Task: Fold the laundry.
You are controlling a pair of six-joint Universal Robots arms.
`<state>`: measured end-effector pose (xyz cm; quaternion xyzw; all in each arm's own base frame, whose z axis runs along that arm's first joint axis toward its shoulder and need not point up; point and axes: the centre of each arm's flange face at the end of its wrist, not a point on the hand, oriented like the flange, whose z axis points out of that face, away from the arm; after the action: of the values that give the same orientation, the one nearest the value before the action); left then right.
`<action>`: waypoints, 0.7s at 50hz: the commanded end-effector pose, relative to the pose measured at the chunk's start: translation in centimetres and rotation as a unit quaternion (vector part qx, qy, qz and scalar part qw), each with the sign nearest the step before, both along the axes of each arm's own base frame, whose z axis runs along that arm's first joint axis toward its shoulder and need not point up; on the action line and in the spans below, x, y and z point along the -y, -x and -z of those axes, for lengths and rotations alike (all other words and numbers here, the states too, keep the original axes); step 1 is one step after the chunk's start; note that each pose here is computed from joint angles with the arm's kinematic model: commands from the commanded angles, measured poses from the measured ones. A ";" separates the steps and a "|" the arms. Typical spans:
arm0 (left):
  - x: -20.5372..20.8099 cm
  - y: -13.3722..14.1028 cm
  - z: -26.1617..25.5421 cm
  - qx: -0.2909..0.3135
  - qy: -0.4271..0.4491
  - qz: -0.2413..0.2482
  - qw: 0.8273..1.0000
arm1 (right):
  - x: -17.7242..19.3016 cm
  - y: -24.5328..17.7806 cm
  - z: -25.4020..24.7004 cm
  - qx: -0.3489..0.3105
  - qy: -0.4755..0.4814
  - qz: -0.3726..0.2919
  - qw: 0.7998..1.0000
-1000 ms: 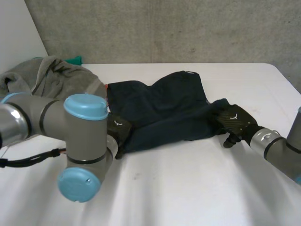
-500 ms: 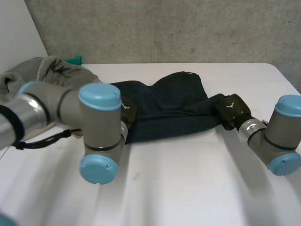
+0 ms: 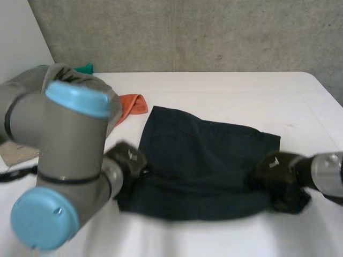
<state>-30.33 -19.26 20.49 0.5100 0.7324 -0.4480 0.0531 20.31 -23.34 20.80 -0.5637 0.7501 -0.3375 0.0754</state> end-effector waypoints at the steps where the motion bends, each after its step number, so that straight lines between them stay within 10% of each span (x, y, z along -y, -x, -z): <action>1: 7.6 3.0 -8.8 -0.153 0.206 -0.037 0.966 | 6.8 -3.9 -4.8 0.136 0.234 0.070 0.960; 8: 12.2 3.1 -21.5 -0.326 0.432 -0.055 0.839 | 11.8 -4.6 -16.5 0.327 0.491 0.172 0.789; 10: 12.4 2.7 -23.4 -0.349 0.457 -0.059 0.816 | 11.6 -4.9 -19.1 0.371 0.533 0.176 0.740; 12: 12.4 2.7 -23.8 -0.357 0.457 -0.058 0.813 | 11.3 -5.1 -19.6 0.379 0.541 0.169 0.732; 21: 12.6 2.4 -18.6 -0.327 0.338 -0.069 0.880 | 9.3 -7.1 -14.4 0.345 0.443 0.119 0.819; 30: 12.1 2.6 -2.4 -0.228 0.139 -0.088 0.960 | 7.2 -7.0 0.8 0.228 0.268 0.107 0.930; 35: 11.2 2.6 3.9 -0.167 0.082 -0.094 0.978 | 5.5 -6.8 6.8 0.162 0.207 0.094 0.960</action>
<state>-32.76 -31.63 24.14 0.3067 0.6921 -0.6534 -0.0009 27.40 -30.79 21.15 -0.3811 0.6431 -0.6621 0.0530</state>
